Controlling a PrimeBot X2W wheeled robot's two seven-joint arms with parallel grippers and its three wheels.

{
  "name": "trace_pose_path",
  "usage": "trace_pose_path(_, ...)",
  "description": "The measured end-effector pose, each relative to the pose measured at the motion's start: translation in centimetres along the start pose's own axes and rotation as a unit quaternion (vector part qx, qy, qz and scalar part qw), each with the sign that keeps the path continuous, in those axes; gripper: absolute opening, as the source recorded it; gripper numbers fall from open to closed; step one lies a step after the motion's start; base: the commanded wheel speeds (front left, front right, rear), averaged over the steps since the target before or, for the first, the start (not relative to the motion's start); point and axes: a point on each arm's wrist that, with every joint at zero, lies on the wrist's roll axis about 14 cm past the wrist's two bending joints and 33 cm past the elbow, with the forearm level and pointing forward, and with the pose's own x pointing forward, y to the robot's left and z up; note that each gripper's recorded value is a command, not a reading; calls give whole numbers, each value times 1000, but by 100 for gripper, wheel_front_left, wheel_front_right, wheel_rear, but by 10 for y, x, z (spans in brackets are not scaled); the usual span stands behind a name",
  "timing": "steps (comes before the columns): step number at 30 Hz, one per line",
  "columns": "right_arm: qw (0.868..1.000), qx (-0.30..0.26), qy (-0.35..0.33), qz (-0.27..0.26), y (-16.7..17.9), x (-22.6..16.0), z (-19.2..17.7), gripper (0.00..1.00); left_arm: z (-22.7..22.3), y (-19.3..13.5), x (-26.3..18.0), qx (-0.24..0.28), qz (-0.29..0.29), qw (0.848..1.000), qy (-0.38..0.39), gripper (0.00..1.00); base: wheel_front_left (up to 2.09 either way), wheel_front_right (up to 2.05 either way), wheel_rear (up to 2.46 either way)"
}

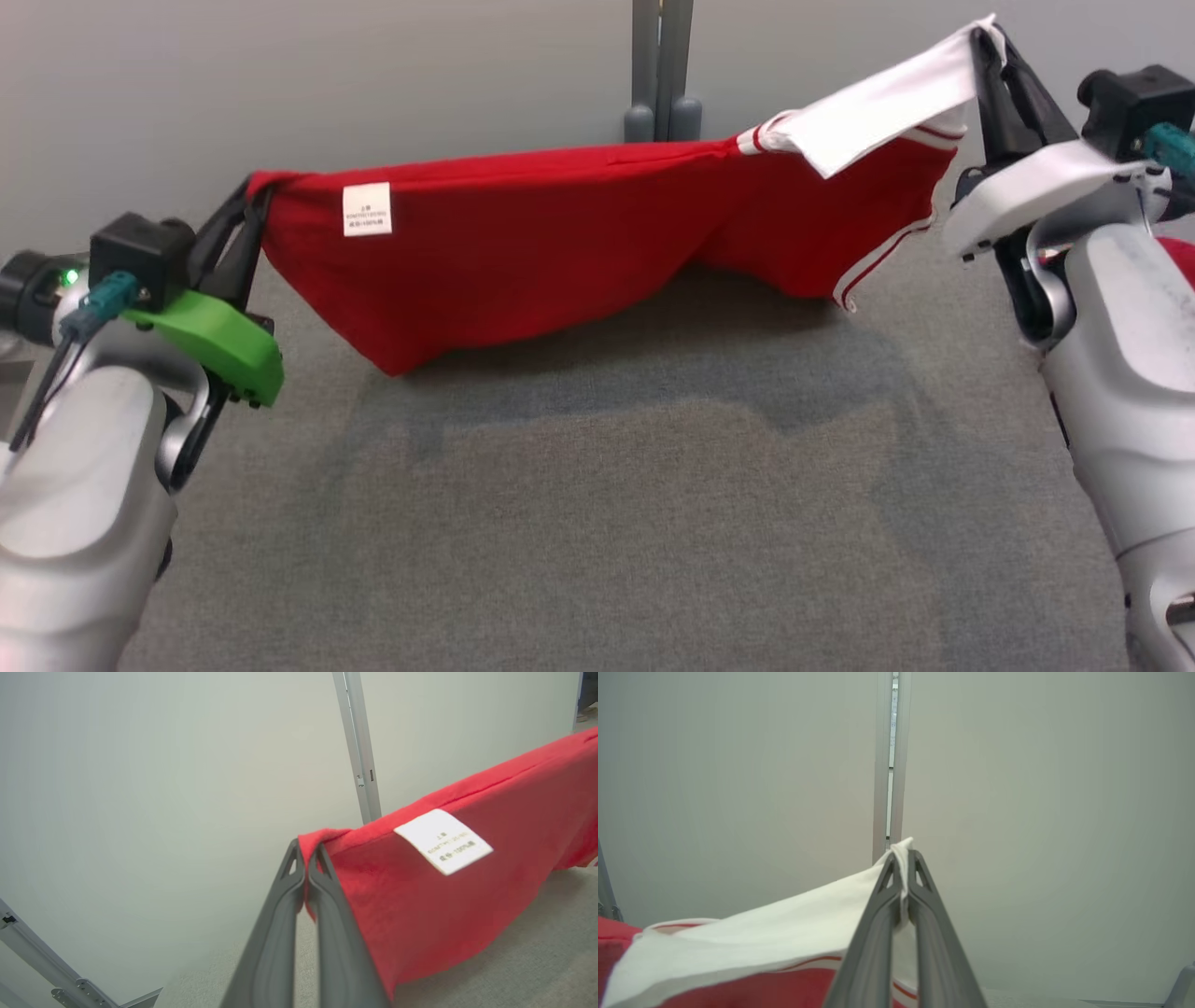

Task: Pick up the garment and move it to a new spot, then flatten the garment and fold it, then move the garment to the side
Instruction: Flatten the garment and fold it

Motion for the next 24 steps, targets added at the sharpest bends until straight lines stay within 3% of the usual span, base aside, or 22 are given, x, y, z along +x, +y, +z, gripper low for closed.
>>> trace_pose_path(14,998,-65,-9,9,-27,101,-15,0,5,10,121,85,-49,995,-7,0,0,0,0)
trace_pose_path(19,995,-94,5,12,-32,126,-36,0,-4,21,152,109,-46,993,-1,0,0,0,0)
trace_pose_path(24,991,-129,-20,4,-43,159,-26,0,-2,36,183,140,-29,990,-10,0,0,0,0)
